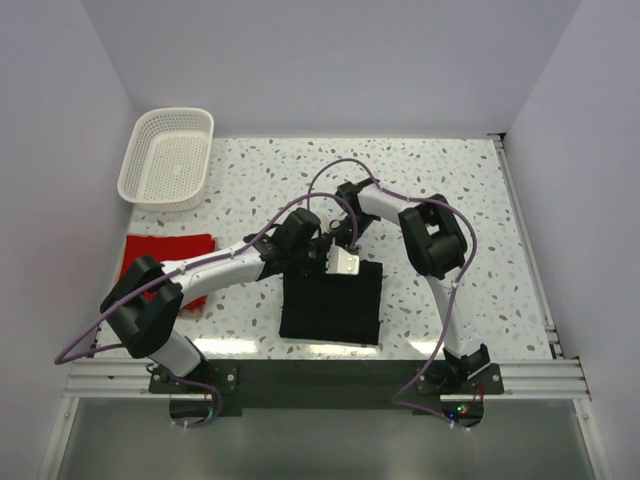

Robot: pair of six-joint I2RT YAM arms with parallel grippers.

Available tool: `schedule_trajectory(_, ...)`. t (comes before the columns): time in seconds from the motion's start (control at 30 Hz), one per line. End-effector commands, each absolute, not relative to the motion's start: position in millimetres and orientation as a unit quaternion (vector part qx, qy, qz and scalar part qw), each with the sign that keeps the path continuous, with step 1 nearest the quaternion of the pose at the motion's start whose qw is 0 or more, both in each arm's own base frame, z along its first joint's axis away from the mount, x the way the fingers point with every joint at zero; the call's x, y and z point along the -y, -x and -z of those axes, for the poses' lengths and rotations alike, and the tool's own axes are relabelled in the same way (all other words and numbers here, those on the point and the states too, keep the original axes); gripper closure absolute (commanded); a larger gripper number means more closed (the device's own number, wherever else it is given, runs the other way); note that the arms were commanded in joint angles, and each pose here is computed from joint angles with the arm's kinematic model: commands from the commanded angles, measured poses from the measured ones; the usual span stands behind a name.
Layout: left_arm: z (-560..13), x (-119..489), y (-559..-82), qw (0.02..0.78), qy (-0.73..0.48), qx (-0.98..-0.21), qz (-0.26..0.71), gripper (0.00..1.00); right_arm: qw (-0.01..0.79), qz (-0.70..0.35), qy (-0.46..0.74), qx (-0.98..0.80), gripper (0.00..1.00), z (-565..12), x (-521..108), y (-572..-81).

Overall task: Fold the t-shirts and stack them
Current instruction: Fold the tshirt

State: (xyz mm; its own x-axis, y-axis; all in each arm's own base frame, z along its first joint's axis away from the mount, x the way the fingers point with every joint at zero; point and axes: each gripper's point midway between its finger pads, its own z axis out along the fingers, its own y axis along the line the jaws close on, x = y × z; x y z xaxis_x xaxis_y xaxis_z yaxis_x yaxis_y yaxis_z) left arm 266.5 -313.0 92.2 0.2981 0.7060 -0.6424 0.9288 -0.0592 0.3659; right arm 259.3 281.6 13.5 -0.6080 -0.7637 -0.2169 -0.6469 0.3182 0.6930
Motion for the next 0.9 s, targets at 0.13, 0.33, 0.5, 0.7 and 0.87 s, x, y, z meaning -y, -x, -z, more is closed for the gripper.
schedule_trajectory(0.13,-133,330,-301,0.484,-0.701,-0.516,0.090,1.00,0.072,0.372,-0.470,0.797,0.82,3,-274,-265)
schedule_trajectory(0.33,-134,335,-307,0.501,-0.703,-0.498,0.080,1.00,0.071,0.374,-0.473,0.795,0.82,2,-275,-265)
schedule_trajectory(0.5,-138,344,-298,0.500,-0.713,-0.480,0.107,1.00,0.070,0.378,-0.473,0.793,0.82,1,-276,-267)
schedule_trajectory(0.7,-131,345,-276,0.481,-0.736,-0.458,0.131,1.00,0.072,0.382,-0.472,0.791,0.80,-4,-275,-272)
schedule_trajectory(0.87,-118,338,-283,0.480,-0.728,-0.477,0.108,0.89,0.060,0.379,-0.482,0.788,0.62,-28,-274,-271)
